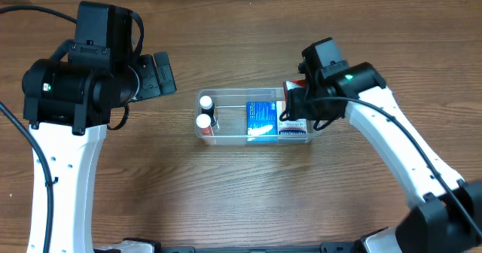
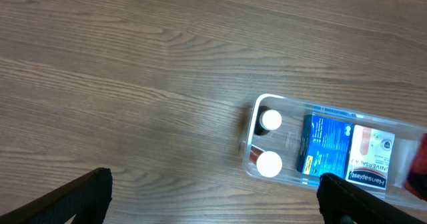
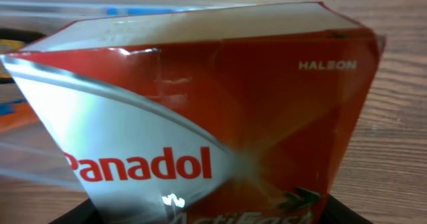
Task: Pack container
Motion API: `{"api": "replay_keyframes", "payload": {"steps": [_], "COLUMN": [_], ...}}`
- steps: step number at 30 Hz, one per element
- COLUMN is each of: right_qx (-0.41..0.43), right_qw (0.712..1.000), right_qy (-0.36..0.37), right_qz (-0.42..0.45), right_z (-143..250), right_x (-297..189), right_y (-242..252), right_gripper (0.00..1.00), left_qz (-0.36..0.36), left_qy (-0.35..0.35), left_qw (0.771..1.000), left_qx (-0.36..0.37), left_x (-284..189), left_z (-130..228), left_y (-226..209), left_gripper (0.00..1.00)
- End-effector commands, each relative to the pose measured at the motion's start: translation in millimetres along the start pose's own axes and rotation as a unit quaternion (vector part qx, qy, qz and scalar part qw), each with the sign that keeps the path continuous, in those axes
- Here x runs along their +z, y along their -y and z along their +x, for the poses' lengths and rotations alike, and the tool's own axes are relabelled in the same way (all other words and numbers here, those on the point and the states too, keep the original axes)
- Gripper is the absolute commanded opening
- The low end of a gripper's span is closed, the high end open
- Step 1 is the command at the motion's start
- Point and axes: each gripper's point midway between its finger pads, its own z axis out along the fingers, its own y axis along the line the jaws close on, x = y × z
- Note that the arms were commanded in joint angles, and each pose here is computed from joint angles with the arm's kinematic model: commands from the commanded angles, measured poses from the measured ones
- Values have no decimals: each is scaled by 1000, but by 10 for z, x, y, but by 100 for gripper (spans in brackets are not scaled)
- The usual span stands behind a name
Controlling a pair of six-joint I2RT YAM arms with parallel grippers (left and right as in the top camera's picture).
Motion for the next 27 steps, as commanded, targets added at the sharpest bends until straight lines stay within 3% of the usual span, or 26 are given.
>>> {"api": "replay_keyframes", "payload": {"steps": [1, 6, 8, 9, 17, 20, 22, 27], "right_qx": [4, 8, 7, 7, 2, 4, 53, 113], "right_qw": [1000, 998, 998, 998, 999, 998, 985, 956], "right_qy": [-29, -62, -60, -60, -29, 57, 155, 268], "right_qz": [12, 23, 23, 23, 14, 17, 49, 45], "right_z": [39, 98, 92, 88, -64, -356, -597, -923], "right_x": [220, 440, 442, 443, 280, -295, -893, -1482], "right_y": [42, 83, 81, 82, 20, -21, 169, 613], "right_gripper": [66, 67, 93, 100, 100, 100, 100, 100], "left_qz": [0, -1, -1, -1, -1, -2, -4, -4], "left_qy": [-1, -2, -2, -2, -3, -4, -9, -10], "left_qw": [1000, 1000, 1000, 1000, 1000, 1000, 1000, 1000], "left_qx": [2, 3, 3, 3, 3, 4, 6, 8], "left_x": [26, 26, 26, 26, 26, 26, 25, 25], "left_z": [-17, -12, -11, -11, -9, -3, 21, 24], "left_y": [-1, -4, -4, -4, -5, -9, -19, -20], "left_gripper": [100, 100, 100, 100, 100, 100, 100, 100]}}
